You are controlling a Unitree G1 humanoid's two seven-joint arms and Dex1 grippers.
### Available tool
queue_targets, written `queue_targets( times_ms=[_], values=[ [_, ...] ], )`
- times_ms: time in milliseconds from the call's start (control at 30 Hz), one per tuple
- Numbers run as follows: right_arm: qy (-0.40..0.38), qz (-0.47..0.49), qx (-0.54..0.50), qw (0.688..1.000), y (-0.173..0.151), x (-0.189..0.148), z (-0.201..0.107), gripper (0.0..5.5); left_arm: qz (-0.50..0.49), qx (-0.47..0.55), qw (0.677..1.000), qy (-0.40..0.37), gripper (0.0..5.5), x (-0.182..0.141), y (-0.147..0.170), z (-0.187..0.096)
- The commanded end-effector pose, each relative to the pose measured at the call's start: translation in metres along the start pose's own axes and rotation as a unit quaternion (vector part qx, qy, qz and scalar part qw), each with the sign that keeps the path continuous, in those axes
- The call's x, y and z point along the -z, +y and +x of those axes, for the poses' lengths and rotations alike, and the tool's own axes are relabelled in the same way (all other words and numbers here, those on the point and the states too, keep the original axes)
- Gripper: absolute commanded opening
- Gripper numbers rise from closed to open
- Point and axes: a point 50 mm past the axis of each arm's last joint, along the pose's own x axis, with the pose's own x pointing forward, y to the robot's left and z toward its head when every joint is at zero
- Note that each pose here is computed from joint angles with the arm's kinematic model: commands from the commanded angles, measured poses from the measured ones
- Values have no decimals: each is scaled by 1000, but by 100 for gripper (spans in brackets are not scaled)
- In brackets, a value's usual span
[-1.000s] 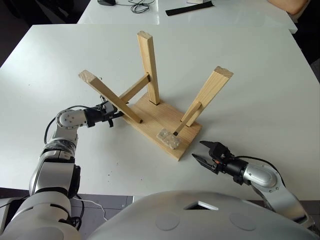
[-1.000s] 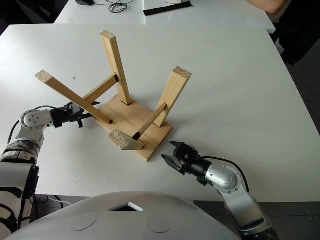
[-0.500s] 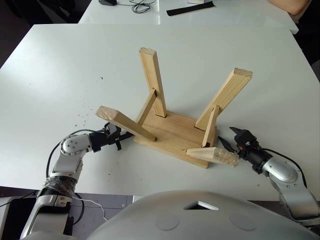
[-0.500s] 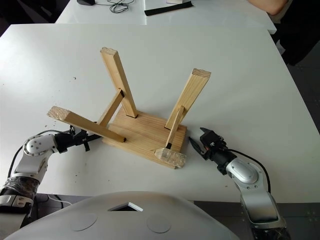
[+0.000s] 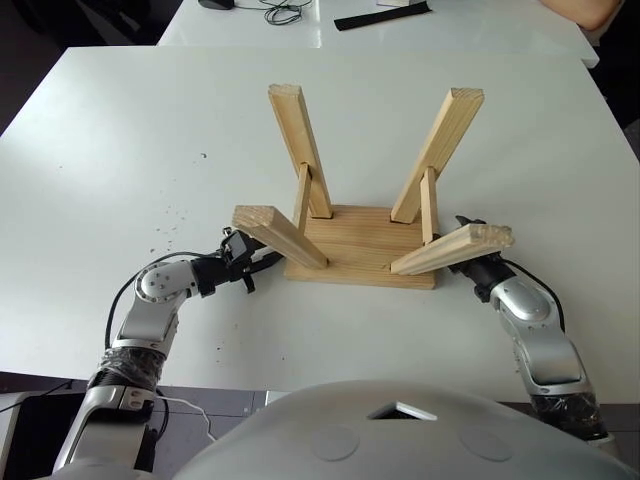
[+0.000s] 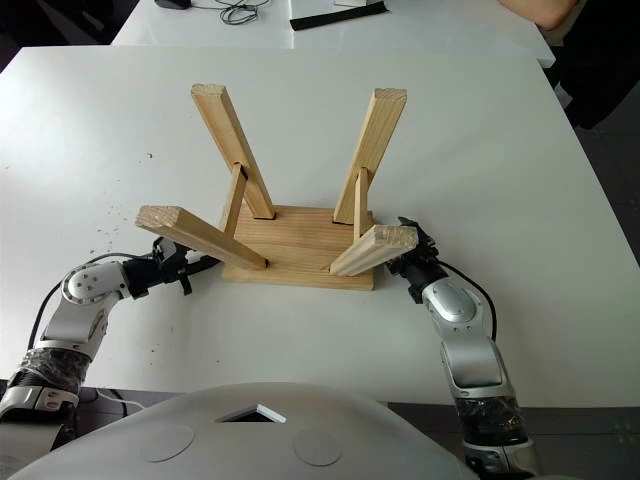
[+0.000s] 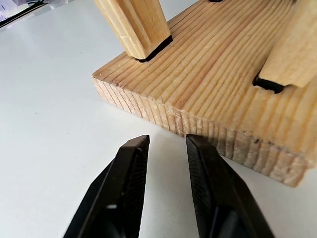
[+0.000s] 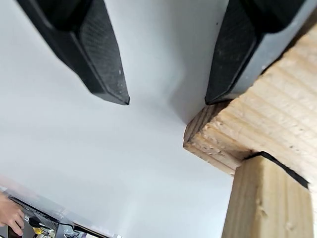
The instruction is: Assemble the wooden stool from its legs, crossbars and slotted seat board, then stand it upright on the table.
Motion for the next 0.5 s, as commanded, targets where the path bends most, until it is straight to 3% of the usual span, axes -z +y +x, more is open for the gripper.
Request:
queue_targets(
  times_ms=[33, 167, 333, 500],
  values=[
    [41, -15, -4, 999, -9, 15, -35, 285, 24, -31, 999, 5, 139, -4, 9, -15],
    [49, -7, -32, 998, 7, 15, -53, 285, 28, -8, 999, 17, 139, 2, -12, -26],
    [40, 9, -66, 997, 35, 14, -46, 285, 20, 1, 1000, 21, 139, 9, -32, -22],
    [39, 13, -73, 996, 47, 12, -45, 239, 26, 2, 999, 21, 93, 9, -31, -14]
  ],
)
